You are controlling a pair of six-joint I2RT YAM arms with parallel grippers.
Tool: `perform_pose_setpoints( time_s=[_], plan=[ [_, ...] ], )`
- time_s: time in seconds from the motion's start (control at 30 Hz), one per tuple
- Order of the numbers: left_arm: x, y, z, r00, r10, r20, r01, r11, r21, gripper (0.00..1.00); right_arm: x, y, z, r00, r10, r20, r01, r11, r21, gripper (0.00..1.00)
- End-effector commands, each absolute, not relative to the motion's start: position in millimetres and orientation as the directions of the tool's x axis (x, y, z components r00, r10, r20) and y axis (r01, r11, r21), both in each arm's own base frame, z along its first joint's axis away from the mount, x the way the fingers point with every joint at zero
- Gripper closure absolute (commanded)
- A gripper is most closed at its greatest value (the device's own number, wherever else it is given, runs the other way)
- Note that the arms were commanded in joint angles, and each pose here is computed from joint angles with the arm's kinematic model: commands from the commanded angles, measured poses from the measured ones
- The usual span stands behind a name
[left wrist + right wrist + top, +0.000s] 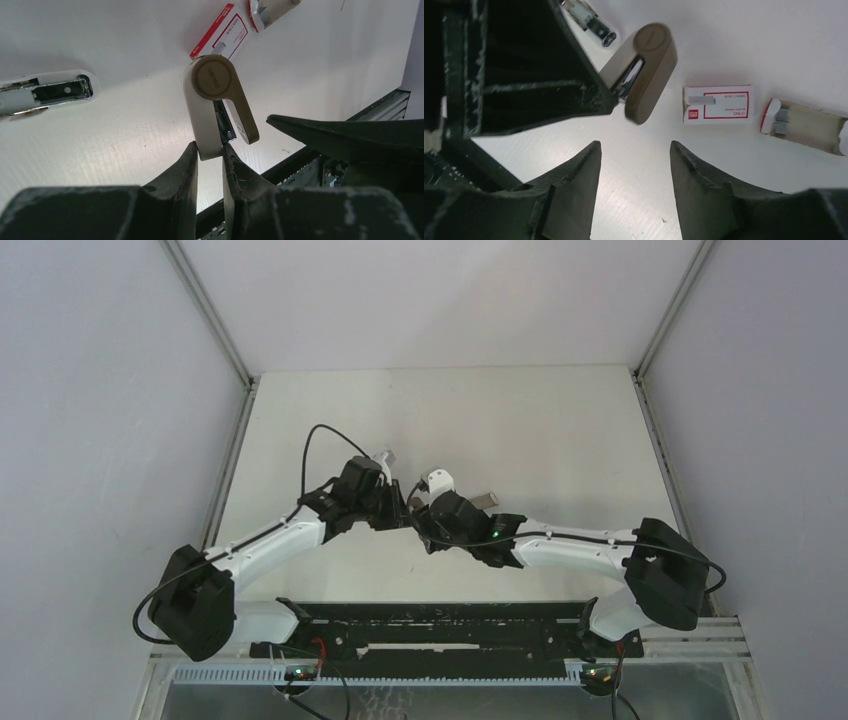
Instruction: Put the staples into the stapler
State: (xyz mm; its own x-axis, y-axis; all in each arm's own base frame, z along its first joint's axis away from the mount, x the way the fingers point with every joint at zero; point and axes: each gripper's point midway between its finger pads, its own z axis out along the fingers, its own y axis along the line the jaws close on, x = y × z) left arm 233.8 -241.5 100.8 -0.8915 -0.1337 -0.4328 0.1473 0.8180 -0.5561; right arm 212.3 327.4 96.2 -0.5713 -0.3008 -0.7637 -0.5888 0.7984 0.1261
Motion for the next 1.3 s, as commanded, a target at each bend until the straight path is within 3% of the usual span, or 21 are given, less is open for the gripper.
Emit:
perform_pose_setpoints(
  time_s=[0.0,0.43,0.73,0.93,1.17,1.27],
  plan=[
    [225,-244,109,-0.890,-0.130,-0.438,0.168,0.798,-0.578,1.00,230,338,119,-0.512,-0.253,-0.821,-0.553,0.828,0.090,0.49],
    [212,-253,113,-0.900,-0.076,-0.428,0.214,0.779,-0.589,1.00,239,344,121,-0.445,-0.286,-0.849,-0.547,0.837,0.005,0.63],
    [214,-241,112,-0.885,-0.035,-0.464,0.240,0.821,-0.518,1.00,243,330,116,-0.461,-0.294,-0.838,-0.491,0.871,-0.035,0.99],
    [213,-234,114,-0.878,-0.005,-0.479,0.257,0.839,-0.480,1.00,241,320,116,-0.488,-0.280,-0.826,-0.487,0.874,-0.009,1.00],
    [210,-221,109,-0.875,0.035,-0.482,0.267,0.867,-0.421,1.00,230,315,120,-0.546,-0.233,-0.804,-0.548,0.826,0.133,1.00],
    [210,-214,107,-0.870,0.060,-0.490,0.277,0.881,-0.383,0.95,224,312,121,-0.576,-0.223,-0.787,-0.588,0.782,0.209,1.00]
  ],
)
